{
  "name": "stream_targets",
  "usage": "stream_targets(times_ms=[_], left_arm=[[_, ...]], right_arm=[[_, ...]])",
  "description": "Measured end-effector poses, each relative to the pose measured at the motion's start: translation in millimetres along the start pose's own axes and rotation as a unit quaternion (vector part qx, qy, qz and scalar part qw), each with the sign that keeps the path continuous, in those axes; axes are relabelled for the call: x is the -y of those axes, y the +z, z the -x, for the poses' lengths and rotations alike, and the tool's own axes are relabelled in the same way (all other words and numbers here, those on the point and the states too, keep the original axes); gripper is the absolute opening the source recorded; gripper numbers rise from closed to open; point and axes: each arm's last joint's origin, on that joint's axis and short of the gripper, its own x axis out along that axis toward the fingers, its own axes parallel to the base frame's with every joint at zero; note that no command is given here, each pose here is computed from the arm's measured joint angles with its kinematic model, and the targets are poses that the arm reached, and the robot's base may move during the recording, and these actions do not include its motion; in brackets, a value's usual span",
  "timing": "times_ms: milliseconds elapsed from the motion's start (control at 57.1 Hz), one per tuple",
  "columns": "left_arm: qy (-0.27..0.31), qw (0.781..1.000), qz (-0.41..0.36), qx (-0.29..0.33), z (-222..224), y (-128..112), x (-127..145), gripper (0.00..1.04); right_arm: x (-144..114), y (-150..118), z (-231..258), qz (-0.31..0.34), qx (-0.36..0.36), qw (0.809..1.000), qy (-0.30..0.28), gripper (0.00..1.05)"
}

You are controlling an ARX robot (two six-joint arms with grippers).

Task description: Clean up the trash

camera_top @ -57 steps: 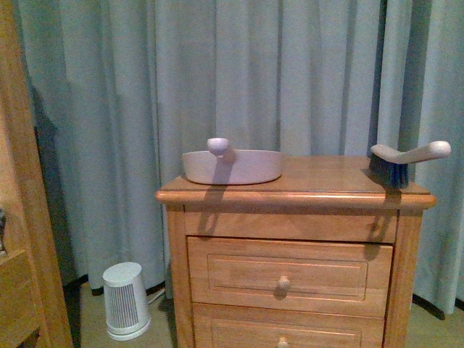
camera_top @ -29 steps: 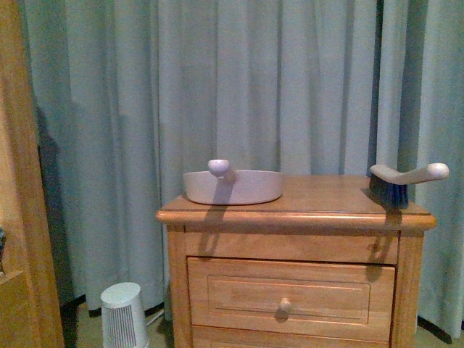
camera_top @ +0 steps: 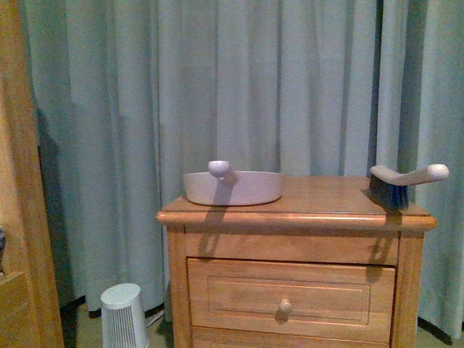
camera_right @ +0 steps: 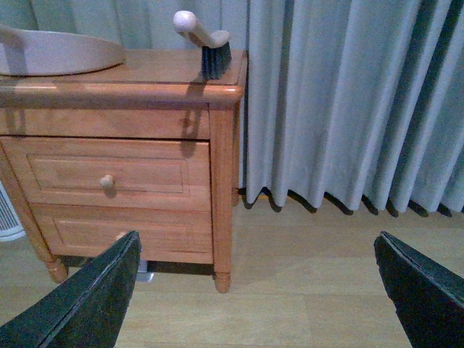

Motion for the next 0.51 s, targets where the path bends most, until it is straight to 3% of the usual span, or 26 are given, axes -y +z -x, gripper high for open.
stream_targets(times_ms=[508], left_arm=[[0.000,1.000,0.000,0.000,0.0,-0.1,0.0,0.97]], right_arm=[[0.0,0.0,0.0,0.000,0.000,1.000,0.000,0.97]])
